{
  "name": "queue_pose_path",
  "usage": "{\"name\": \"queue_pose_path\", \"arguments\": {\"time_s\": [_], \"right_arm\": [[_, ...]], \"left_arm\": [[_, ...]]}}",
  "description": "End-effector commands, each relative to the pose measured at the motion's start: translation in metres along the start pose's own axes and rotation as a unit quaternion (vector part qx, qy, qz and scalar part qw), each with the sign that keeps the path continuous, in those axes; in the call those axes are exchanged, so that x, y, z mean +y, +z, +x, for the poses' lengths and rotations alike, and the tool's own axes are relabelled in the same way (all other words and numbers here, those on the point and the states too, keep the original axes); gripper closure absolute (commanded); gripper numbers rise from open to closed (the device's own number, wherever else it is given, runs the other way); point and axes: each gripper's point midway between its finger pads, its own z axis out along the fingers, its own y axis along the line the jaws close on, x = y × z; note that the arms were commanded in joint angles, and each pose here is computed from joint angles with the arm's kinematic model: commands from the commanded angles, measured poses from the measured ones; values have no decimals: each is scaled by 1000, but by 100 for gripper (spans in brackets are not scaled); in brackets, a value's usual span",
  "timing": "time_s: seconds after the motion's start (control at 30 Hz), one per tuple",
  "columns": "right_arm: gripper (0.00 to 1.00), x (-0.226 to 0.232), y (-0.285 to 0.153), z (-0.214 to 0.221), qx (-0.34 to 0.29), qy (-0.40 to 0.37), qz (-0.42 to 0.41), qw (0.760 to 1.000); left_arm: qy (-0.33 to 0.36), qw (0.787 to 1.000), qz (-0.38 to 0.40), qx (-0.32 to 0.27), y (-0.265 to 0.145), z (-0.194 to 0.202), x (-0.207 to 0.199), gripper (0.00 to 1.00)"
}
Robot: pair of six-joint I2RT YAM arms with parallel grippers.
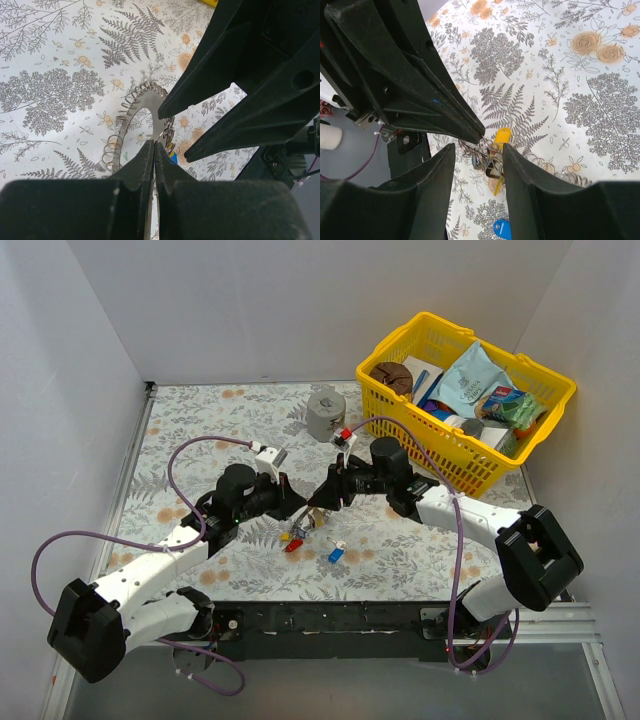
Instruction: Put the keys on the keyring
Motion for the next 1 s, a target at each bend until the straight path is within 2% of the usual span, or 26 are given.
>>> {"name": "queue_pose_path", "arguments": {"time_s": [0.0,0.63,0.73,0.87,0.97], "right_arm": [[51,-2,-1,-11,-9,-19,10,1000],[70,5,5,5,14,-19,-39,999],[77,4,5,7,16,-18,-40,999],[99,6,5,10,17,-17,-46,999],[99,5,5,11,19,-18,-47,999]], "left_arm": [[18,999,17,-30,-7,-24,-14,100],[19,999,30,-29,-7,-25,-19,100],[18,999,31,-29,-6,-24,-19,100],[19,999,35,-28,-6,-24,-20,100],[20,999,36,-31,-7,-26,-21,100]]}}
